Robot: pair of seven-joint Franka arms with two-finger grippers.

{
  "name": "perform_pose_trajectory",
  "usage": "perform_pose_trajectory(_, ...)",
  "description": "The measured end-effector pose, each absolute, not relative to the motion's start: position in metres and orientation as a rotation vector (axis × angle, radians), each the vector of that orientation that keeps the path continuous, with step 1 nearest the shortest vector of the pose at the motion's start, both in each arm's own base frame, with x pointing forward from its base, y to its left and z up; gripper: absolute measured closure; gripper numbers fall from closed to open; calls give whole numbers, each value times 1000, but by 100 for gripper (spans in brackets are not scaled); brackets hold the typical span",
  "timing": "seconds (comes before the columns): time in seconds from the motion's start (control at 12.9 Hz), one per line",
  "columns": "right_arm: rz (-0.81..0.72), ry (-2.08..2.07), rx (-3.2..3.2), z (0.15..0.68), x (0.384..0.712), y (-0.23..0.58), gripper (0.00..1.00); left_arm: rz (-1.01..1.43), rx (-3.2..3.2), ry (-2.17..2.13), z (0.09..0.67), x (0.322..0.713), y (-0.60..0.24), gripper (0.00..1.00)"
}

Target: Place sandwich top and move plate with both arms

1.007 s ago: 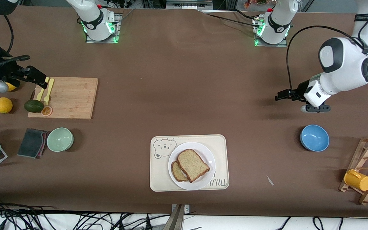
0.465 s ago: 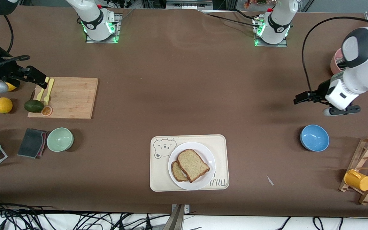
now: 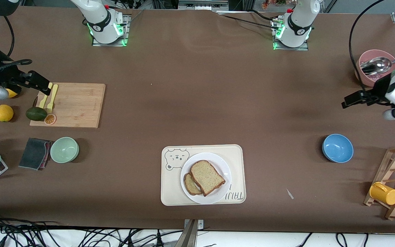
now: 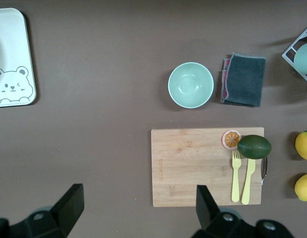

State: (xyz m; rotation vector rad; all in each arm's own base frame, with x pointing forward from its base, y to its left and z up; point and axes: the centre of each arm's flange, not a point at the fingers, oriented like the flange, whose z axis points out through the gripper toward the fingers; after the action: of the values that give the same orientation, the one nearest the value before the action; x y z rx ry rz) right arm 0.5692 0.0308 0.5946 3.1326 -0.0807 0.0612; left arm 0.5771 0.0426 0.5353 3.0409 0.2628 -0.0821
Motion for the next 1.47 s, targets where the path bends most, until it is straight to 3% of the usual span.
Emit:
perform_pose_trajectory(0.7,80,-81,3133,599,569,31,0,-76,3048,254,586,571,29,0)
perform_pose_trajectory(1.47,91,-81,3133,602,569,31,0,-79,3133,187,588,570,6,0)
